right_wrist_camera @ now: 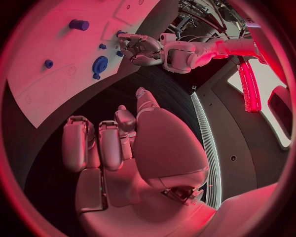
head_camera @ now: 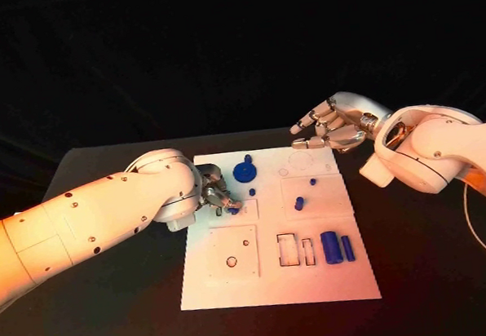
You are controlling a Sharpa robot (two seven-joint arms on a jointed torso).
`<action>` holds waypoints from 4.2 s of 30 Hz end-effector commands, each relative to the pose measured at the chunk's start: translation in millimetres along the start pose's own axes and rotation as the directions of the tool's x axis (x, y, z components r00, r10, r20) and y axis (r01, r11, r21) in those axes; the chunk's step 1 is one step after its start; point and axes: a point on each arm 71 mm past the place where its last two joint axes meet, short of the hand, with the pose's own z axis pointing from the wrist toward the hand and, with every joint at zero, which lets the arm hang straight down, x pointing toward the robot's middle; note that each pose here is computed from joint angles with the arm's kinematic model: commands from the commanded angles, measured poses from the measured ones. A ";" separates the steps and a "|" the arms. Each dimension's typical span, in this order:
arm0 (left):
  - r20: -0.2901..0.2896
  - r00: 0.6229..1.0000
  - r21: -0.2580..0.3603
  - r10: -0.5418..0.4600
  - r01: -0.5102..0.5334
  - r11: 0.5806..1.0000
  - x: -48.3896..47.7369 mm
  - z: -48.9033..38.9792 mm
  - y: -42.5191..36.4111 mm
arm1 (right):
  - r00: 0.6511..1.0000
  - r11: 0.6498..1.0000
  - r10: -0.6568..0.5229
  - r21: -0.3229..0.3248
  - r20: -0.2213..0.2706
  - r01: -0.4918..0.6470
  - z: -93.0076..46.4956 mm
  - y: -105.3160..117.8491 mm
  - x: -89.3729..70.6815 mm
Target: Assemble the parts on the task board
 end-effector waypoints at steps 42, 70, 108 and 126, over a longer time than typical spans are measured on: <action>-0.077 0.995 -0.033 0.069 -0.071 0.997 9.7 11.5 -0.7 | 0.999 1.000 0.001 -0.011 -0.036 -0.002 0.0 1.2 3.5; -0.070 0.994 -0.046 0.080 -0.084 0.995 8.9 14.6 0.6 | 0.999 1.000 0.003 -0.013 -0.035 -0.004 -0.5 1.2 3.1; 0.039 0.999 -0.034 -0.013 0.015 0.999 -64.2 -23.6 17.0 | 0.999 1.000 0.011 0.000 -0.031 -0.011 1.1 -3.5 2.0; 0.013 1.000 -0.127 -0.004 0.006 0.992 -86.2 16.4 23.8 | 0.999 1.000 0.013 -0.002 -0.037 -0.013 3.1 -2.8 5.0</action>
